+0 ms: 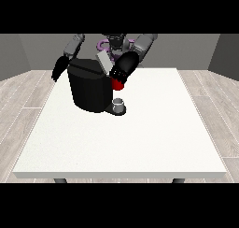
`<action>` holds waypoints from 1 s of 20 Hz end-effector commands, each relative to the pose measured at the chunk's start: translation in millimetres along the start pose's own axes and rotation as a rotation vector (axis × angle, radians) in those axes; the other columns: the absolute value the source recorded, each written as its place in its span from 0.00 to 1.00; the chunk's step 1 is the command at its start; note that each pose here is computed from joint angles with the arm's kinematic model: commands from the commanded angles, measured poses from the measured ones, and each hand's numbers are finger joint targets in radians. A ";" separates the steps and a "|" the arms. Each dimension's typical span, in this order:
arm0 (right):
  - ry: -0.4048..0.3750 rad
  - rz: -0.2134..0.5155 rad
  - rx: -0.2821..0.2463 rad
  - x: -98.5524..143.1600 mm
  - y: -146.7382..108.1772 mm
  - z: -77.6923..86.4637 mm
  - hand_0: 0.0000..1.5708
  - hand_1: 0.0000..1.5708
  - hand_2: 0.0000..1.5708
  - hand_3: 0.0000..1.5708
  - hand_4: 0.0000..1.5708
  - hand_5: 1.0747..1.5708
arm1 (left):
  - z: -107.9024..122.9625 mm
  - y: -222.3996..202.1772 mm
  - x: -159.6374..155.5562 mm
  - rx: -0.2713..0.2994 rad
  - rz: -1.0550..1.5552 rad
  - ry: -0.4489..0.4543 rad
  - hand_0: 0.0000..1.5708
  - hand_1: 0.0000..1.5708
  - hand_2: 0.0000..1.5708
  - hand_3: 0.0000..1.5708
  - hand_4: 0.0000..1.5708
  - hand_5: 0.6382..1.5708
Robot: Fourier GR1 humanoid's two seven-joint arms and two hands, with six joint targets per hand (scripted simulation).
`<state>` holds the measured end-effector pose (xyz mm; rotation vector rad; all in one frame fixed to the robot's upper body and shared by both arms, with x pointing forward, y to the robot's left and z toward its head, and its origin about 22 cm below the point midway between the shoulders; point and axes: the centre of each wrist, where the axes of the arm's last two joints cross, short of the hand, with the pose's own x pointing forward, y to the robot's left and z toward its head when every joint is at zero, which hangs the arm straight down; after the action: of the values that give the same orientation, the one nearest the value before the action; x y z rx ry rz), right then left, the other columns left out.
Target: Insert the coffee pod into the coffee machine and close the lid
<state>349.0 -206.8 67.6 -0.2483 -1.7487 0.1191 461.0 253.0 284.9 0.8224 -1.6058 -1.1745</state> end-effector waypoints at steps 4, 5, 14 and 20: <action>-0.042 0.008 -0.003 25.1 10.3 -8.4 0.00 0.00 0.00 0.00 0.00 1.00 | 2.3 12.3 -4.0 0.117 0.021 -0.046 0.73 0.73 0.73 0.61 0.00 1.00; -0.061 0.031 0.021 23.1 13.9 0.7 0.00 0.00 0.00 0.00 0.00 1.00 | 10.7 30.6 -16.9 0.129 0.027 -0.022 0.77 0.77 0.75 0.61 0.00 1.00; 0.016 0.015 -0.010 3.1 1.3 -2.8 0.00 0.00 0.00 0.00 0.07 1.00 | -0.4 4.9 3.3 0.110 -0.029 -0.070 0.80 0.80 0.77 0.60 0.00 1.00; -0.010 0.043 -0.007 13.1 7.1 -7.1 0.00 0.00 0.00 0.00 0.14 1.00 | 2.1 11.7 0.3 0.148 -0.105 -0.089 0.59 0.59 0.62 0.44 0.00 1.00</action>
<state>353.6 -202.1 76.5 -0.2835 -1.7672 0.1376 456.6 258.1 307.1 0.9296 -1.7602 -1.1818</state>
